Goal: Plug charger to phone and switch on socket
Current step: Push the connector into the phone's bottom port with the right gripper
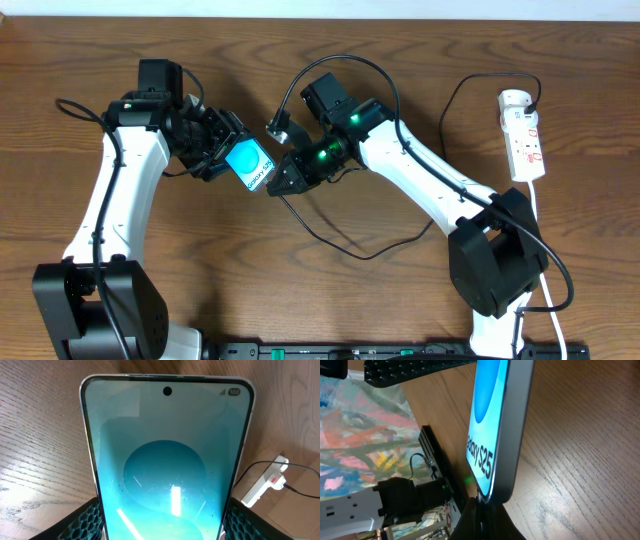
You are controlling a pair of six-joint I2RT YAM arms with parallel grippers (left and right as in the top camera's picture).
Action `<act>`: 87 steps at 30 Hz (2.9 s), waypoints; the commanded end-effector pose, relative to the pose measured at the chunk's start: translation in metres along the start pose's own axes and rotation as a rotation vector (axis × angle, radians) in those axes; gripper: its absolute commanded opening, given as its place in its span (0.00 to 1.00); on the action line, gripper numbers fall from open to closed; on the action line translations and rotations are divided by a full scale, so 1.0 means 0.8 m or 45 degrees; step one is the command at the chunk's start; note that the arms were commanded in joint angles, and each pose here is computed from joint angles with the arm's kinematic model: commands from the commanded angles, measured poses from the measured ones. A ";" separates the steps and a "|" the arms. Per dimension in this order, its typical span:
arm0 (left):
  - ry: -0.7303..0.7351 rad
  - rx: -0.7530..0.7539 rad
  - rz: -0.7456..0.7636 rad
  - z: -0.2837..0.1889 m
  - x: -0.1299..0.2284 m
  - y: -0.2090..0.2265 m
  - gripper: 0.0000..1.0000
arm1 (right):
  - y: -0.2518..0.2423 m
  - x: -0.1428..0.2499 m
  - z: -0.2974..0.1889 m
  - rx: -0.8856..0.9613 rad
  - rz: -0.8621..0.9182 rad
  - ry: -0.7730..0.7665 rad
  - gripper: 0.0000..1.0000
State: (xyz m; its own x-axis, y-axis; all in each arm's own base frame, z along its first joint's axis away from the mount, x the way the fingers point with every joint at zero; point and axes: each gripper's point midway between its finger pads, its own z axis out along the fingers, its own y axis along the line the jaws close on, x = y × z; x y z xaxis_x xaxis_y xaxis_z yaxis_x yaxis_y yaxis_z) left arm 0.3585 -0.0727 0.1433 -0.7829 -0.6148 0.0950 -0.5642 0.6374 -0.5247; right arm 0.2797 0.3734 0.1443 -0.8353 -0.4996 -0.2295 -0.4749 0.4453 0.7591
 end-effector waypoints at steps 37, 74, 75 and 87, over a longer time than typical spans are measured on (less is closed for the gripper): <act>0.009 0.047 0.061 -0.007 0.001 -0.014 0.07 | 0.009 -0.003 0.002 -0.046 0.016 -0.010 0.01; -0.001 0.055 0.073 -0.007 -0.001 -0.016 0.07 | 0.010 -0.002 0.002 -0.051 0.020 -0.005 0.01; -0.001 0.055 0.073 -0.007 -0.001 -0.016 0.07 | 0.010 -0.002 0.002 -0.051 0.021 -0.005 0.01; -0.001 0.056 0.087 -0.007 -0.001 -0.016 0.07 | 0.018 -0.003 0.002 -0.097 0.012 -0.003 0.01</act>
State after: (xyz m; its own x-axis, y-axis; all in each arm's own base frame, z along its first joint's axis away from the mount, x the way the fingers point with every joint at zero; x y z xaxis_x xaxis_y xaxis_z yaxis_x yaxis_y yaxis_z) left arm 0.3607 -0.0723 0.1440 -0.7978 -0.5985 0.0735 -0.5386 0.6525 -0.5330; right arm 0.2789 0.3784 0.1505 -0.8408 -0.4901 -0.2301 -0.4572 0.4151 0.7866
